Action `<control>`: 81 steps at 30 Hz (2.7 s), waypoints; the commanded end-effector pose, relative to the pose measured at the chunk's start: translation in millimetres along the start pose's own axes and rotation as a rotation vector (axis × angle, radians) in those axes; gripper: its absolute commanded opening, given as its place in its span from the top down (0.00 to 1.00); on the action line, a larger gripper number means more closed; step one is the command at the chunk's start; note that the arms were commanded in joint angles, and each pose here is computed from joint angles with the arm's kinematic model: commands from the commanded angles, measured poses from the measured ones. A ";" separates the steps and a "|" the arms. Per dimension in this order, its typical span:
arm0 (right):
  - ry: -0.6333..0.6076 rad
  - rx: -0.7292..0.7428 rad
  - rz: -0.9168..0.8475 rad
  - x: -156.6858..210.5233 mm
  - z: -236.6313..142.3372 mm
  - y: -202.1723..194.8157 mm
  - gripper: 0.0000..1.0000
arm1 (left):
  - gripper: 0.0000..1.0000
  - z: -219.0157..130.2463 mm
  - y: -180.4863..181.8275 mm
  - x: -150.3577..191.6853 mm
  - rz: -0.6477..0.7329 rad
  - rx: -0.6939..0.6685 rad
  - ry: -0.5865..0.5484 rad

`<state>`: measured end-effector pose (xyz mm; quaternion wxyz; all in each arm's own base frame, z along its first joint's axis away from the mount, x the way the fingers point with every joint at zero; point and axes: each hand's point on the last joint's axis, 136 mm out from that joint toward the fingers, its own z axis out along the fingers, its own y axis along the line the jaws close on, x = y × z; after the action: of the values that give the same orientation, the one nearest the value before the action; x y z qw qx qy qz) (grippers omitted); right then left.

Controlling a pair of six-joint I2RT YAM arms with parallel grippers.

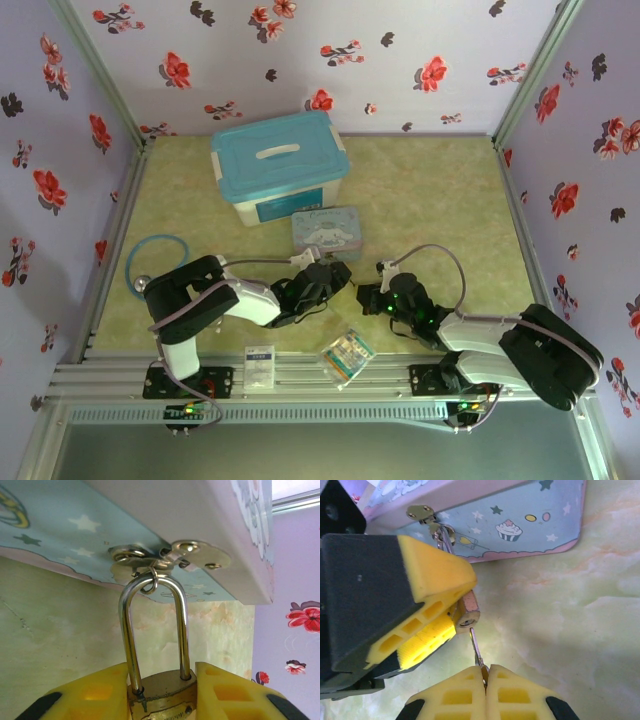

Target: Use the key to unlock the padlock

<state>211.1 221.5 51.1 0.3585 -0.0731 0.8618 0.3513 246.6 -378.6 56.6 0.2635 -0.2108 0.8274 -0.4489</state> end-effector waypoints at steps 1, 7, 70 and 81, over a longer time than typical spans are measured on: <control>-0.031 -0.029 -0.010 -9.4 -0.5 6.8 1.00 | 1.00 -0.9 -30.4 -3.9 0.011 0.083 -0.031; -0.023 -0.008 -0.015 -8.9 0.9 3.4 1.00 | 1.00 2.1 -29.7 -1.2 -0.017 0.097 -0.021; -0.008 -0.011 -0.021 -18.1 1.2 5.2 1.00 | 1.00 3.8 -26.9 0.4 -0.060 0.127 -0.043; 0.003 0.077 -0.003 -11.5 -9.5 -12.2 1.00 | 1.00 6.2 -26.0 -0.9 -0.058 0.123 -0.048</control>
<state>214.1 214.1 54.8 0.3481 -0.0743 0.8723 0.3353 248.4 -388.6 60.3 0.2623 -0.2307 0.8033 -0.4824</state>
